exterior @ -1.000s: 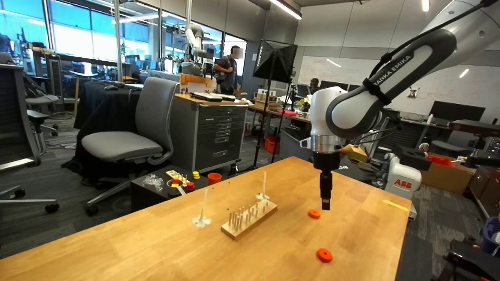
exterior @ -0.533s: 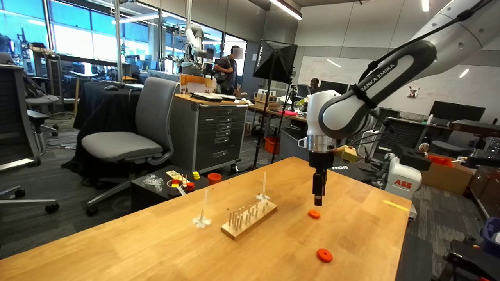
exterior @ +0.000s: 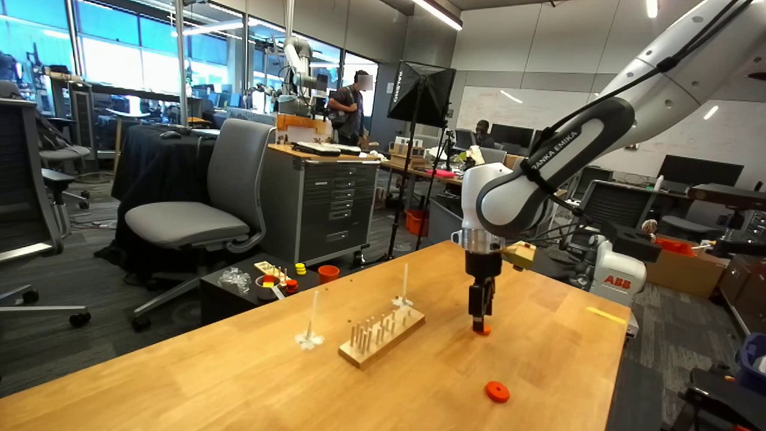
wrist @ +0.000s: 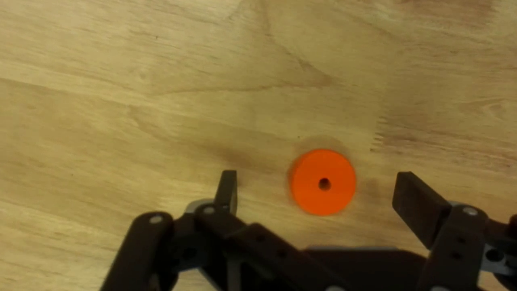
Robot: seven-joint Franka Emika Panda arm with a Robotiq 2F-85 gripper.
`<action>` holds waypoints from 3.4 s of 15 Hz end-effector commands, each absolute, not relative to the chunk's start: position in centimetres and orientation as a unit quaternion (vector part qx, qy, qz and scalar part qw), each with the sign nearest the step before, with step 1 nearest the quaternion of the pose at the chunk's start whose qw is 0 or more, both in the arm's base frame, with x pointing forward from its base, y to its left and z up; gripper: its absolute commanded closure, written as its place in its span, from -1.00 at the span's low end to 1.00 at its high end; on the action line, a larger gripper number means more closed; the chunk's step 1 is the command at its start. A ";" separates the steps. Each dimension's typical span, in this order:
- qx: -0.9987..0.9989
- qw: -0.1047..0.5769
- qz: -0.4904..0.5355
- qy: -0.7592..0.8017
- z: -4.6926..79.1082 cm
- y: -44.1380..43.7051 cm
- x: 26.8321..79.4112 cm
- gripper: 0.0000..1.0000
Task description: Put the orange ring on the right on the rack
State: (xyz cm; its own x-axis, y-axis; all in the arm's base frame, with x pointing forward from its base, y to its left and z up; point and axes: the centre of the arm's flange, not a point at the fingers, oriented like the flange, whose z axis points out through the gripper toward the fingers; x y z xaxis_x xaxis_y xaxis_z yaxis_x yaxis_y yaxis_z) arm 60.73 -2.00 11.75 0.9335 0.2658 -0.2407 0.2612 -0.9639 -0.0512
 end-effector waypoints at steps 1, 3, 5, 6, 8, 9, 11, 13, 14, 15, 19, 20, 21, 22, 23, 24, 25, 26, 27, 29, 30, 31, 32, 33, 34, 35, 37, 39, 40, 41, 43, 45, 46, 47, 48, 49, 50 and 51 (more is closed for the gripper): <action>-0.985 0.000 0.118 -0.122 10.9 -2.3 62.0 -0.98; -0.985 0.002 0.123 -0.120 10.8 -2.4 62.1 -0.47; -0.985 0.004 0.126 -0.117 11.2 -2.7 62.2 -0.22; -0.985 0.005 0.129 -0.116 11.4 -2.9 62.2 -0.06; -0.984 0.011 0.137 -0.113 11.9 -3.2 62.4 0.27; -0.984 0.015 0.141 -0.110 12.1 -3.4 62.6 0.43; -0.982 0.022 0.154 -0.106 12.8 -3.7 63.0 0.65; -0.979 0.028 0.172 -0.103 13.2 -3.9 63.1 0.65; -0.978 0.031 0.176 -0.102 13.6 -3.8 63.1 0.65; -0.978 0.034 0.179 -0.103 14.1 -3.6 63.1 0.65; -0.979 0.051 0.166 -0.109 16.6 -1.3 63.4 0.65; -0.979 0.056 0.161 -0.110 17.2 -0.4 63.6 0.65; -0.979 0.059 0.157 -0.112 17.7 0.3 63.9 0.65; -0.979 0.063 0.154 -0.115 18.2 1.3 64.1 0.65; -0.979 0.068 0.151 -0.117 18.6 2.2 64.3 0.65; -0.979 0.070 0.146 -0.120 19.0 3.1 64.5 0.65; -0.980 0.072 0.142 -0.123 19.3 4.0 64.7 0.65; -0.980 0.072 0.136 -0.125 19.5 4.9 64.9 0.65; -0.981 0.071 0.131 -0.126 19.7 5.6 65.2 0.65; -0.982 0.068 0.123 -0.124 19.7 7.2 66.0 0.65; -0.983 0.066 0.121 -0.121 19.6 8.0 66.5 0.65; -0.984 0.064 0.118 -0.119 19.6 8.7 66.8 0.65; -0.985 0.061 0.115 -0.116 19.6 9.3 67.2 0.65; -0.986 0.060 0.111 -0.113 19.7 10.0 67.5 0.65; -0.986 0.059 0.109 -0.110 19.7 10.5 67.9 0.65; -0.987 0.058 0.106 -0.106 19.7 11.0 68.3 0.65; -0.989 0.056 0.100 -0.096 19.6 11.7 69.2 0.65; -0.990 0.056 0.098 -0.088 19.4 12.1 70.1 0.65; -0.990 0.056 0.097 -0.084 19.2 12.1 70.4 0.65; -0.990 0.056 0.097 -0.081 19.1 12.1 70.7 0.65; -0.991 0.056 0.097 -0.074 18.6 11.9 71.1 0.65; -0.991 0.056 0.099 -0.070 18.1 11.7 71.5 0.65; -0.991 0.056 0.100 -0.068 17.8 11.6 71.7 0.65; -0.991 0.056 0.101 -0.067 17.5 11.6 71.8 0.65; -0.991 0.056 0.102 -0.066 17.3 11.5 71.9 0.65; -0.991 0.056 0.103 -0.066 17.0 11.6 72.0 0.65; -0.991 0.055 0.104 -0.066 16.8 11.6 72.1 0.65; -0.991 0.055 0.104 -0.066 16.6 11.6 72.2 0.65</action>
State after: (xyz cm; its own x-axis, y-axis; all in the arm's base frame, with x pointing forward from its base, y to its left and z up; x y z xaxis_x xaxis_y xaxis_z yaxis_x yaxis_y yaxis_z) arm 70.43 11.18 16.66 0.9692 0.1585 -0.1884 0.1370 -0.9830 -0.1221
